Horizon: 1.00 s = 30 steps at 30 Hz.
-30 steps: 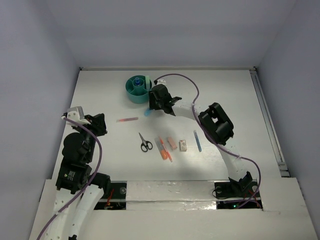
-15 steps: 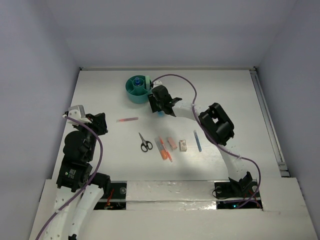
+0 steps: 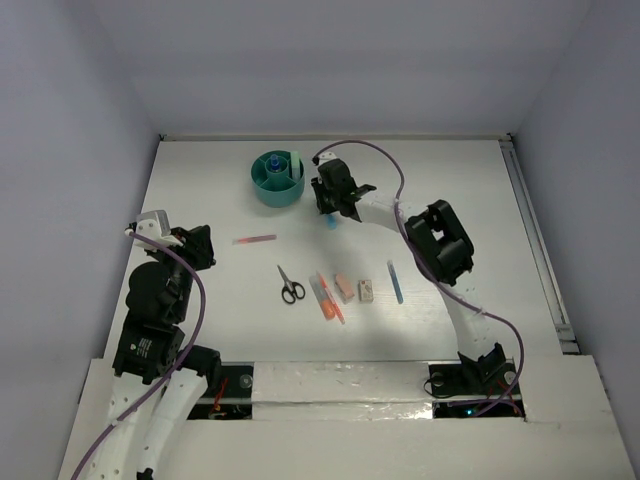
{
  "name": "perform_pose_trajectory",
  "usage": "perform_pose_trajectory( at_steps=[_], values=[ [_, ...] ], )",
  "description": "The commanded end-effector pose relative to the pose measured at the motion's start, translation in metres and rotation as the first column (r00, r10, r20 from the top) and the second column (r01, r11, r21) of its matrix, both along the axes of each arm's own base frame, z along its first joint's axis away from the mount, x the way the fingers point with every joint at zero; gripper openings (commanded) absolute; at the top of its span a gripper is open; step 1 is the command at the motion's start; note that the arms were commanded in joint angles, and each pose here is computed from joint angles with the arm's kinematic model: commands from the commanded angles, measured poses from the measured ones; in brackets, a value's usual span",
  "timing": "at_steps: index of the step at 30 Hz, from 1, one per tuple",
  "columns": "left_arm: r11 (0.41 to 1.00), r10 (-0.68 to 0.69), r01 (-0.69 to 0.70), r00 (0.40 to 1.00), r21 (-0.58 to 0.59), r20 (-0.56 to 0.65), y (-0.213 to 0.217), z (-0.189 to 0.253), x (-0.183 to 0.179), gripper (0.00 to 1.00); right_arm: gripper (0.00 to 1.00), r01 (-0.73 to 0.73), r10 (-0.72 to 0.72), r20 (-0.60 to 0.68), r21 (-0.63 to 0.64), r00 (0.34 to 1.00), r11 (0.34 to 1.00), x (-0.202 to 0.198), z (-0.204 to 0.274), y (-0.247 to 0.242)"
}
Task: Sort the stationery into containers
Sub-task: Pick up the pen from the center of the board, then place the pen in the storage box.
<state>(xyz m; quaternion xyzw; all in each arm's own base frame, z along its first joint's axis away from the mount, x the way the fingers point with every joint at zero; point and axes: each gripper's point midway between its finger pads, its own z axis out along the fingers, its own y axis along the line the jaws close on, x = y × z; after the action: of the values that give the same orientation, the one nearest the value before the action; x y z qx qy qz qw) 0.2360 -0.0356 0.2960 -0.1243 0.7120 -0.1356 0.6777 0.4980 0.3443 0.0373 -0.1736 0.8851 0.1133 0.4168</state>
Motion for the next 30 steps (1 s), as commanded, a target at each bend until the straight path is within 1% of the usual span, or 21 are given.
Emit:
perform_pose_trajectory(
  at_steps=[1,3,4,5,6,8,10,13,16,17,19,20,22,23,24,25,26,27,28,29,30],
  values=[
    [1.0,-0.006,0.006,0.999,-0.007,0.048,-0.001,0.014,0.002,0.12,0.11,-0.027,0.027,0.002,-0.011,1.0,1.0,-0.004,0.008,0.005],
    [1.0,-0.007,0.008,0.999,-0.008,0.054,-0.001,0.016,0.001,0.12,0.09,-0.008,0.008,0.032,0.006,0.999,1.0,-0.001,0.02,-0.002],
    [1.0,-0.007,0.008,0.999,-0.01,0.054,-0.001,0.016,0.001,0.12,0.05,0.011,-0.012,0.046,0.025,0.999,1.0,0.004,0.029,-0.007],
    [1.0,-0.007,0.008,0.999,-0.01,0.054,-0.001,0.016,0.001,0.12,0.05,0.018,-0.025,0.101,0.07,0.995,0.997,0.008,0.058,-0.005],
    [1.0,-0.007,0.008,0.998,-0.01,0.055,-0.001,0.016,0.0,0.12,0.04,0.019,-0.029,0.114,0.087,0.993,0.996,0.005,0.065,-0.007],
    [1.0,-0.009,0.009,0.998,-0.009,0.058,-0.001,0.016,0.0,0.12,0.04,0.011,-0.053,0.223,0.183,0.973,0.983,0.013,0.116,-0.007],
    [1.0,-0.01,0.011,0.998,-0.01,0.061,-0.002,0.017,-0.001,0.12,0.04,-0.005,-0.058,0.263,0.236,0.963,0.972,0.011,0.137,-0.005],
    [1.0,-0.012,0.012,0.998,-0.011,0.064,-0.002,0.018,-0.001,0.12,0.04,-0.076,-0.073,0.38,0.363,0.922,0.929,0.013,0.19,0.007],
    [1.0,-0.008,0.009,0.998,-0.011,0.067,-0.001,0.018,-0.002,0.12,0.04,-0.107,-0.101,0.428,0.436,0.898,0.893,0.015,0.215,0.012],
    [1.0,-0.007,0.008,0.998,-0.011,0.067,-0.001,0.018,-0.002,0.12,0.03,-0.135,-0.118,0.47,0.471,0.875,0.872,0.018,0.233,0.016],
    [1.0,-0.007,0.008,0.998,-0.01,0.061,-0.001,0.017,-0.001,0.12,0.02,-0.153,-0.14,0.492,0.509,0.86,0.847,0.023,0.242,0.021],
    [1.0,-0.007,0.008,0.998,-0.01,0.06,-0.001,0.016,-0.001,0.12,0.01,-0.184,-0.164,0.533,0.54,0.83,0.821,0.027,0.261,0.023],
    [1.0,-0.005,0.006,0.998,-0.011,0.06,0.0,0.016,-0.002,0.12,0.01,-0.213,-0.181,0.561,0.565,0.808,0.797,0.032,0.273,0.029],
    [1.0,-0.004,0.005,0.998,-0.012,0.063,0.0,0.017,-0.002,0.12,0.01,-0.219,-0.193,0.571,0.572,0.798,0.79,0.039,0.269,0.032],
    [1.0,0.001,0.0,0.998,-0.01,0.063,0.001,0.017,-0.002,0.12,0.01,-0.236,-0.209,0.591,0.585,0.779,0.776,0.043,0.283,0.035],
    [1.0,0.004,-0.003,0.998,-0.01,0.061,0.001,0.017,-0.001,0.12,0.01,-0.24,-0.212,0.598,0.585,0.773,0.774,0.047,0.283,0.038],
    [1.0,0.005,-0.005,0.998,-0.009,0.058,0.001,0.016,-0.001,0.12,0.01,-0.232,-0.208,0.591,0.58,0.78,0.781,0.055,0.27,0.042],
    [1.0,0.005,-0.005,0.998,-0.009,0.057,0.001,0.016,-0.001,0.12,0.01,-0.251,-0.216,0.608,0.588,0.764,0.769,0.058,0.283,0.045],
    [1.0,0.005,-0.005,0.999,-0.008,0.052,0.001,0.015,-0.001,0.12,0.0,-0.254,-0.21,0.608,0.586,0.766,0.769,0.063,0.272,0.05],
    [1.0,0.005,-0.005,0.999,-0.008,0.054,0.001,0.015,-0.001,0.12,0.0,-0.266,-0.218,0.621,0.59,0.753,0.762,0.063,0.282,0.05],
    [1.0,0.01,-0.009,0.998,-0.007,0.055,0.002,0.016,-0.001,0.12,0.0,-0.261,-0.217,0.617,0.589,0.756,0.765,0.068,0.269,0.053]
  ],
)
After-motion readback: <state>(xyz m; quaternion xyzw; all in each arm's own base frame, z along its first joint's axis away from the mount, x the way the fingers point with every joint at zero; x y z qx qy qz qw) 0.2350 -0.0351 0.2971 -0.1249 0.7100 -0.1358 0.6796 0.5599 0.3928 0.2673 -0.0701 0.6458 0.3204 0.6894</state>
